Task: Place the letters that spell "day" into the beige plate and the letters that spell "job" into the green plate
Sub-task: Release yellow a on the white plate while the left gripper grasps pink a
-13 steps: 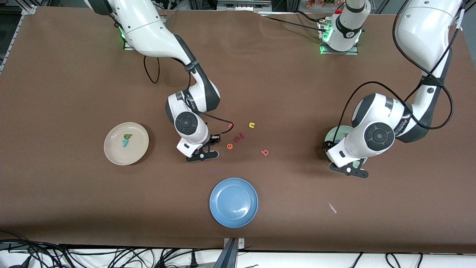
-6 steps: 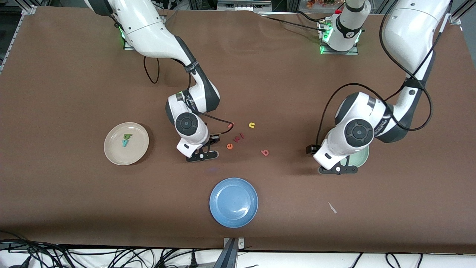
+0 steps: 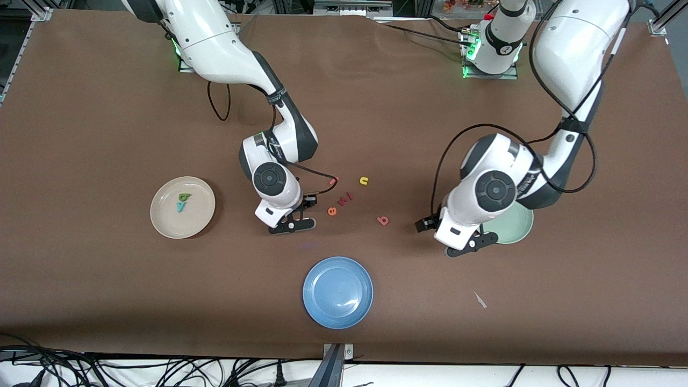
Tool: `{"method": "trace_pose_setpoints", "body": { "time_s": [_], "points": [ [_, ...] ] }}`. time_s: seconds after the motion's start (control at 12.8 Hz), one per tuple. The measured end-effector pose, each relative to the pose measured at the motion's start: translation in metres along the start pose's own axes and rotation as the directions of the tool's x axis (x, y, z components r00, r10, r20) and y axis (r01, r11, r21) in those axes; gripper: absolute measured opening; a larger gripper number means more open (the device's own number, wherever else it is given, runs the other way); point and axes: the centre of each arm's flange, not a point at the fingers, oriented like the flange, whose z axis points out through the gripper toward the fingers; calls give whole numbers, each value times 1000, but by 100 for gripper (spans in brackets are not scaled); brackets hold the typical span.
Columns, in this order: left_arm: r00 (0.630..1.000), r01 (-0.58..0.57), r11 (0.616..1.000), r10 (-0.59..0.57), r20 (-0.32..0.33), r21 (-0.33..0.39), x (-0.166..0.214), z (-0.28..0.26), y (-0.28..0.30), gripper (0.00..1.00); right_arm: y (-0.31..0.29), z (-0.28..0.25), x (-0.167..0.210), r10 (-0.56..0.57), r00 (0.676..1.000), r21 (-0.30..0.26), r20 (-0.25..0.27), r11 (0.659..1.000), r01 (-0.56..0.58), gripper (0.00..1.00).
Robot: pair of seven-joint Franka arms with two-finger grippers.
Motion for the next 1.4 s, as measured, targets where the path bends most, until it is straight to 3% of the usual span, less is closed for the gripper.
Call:
{"method": "trace_pose_setpoints", "body": {
  "time_s": [0.23,0.47,0.62,0.7,0.86,0.94,1.09,1.4],
  "points": [
    [990,139,990,-139,17,4,-30,20,37,100,64,-36,19,-2,1000,-58,12,998,3,29],
    [978,208,978,-207,19,-24,-40,40,54,100,159,-58,28,-111,989,-120,95,985,122,29],
    [975,222,974,-221,19,-45,-37,48,57,98,214,-67,22,-166,976,-133,141,974,185,29],
    [973,229,973,-228,22,-43,-39,53,58,90,237,-70,15,-180,971,-132,157,971,201,29],
    [969,246,968,-246,20,-38,-48,67,66,61,267,-71,-3,-182,965,-113,190,972,206,29],
    [969,248,968,-248,12,-35,-54,76,72,54,275,-68,-11,-174,964,-106,203,974,198,29],
    [969,245,969,-245,-16,-14,-69,95,81,48,280,-66,-17,-165,963,-100,214,977,190,46],
    [973,223,974,-220,-71,32,-83,116,88,48,257,-88,-15,-152,964,-67,217,983,170,92]
  ]
}}
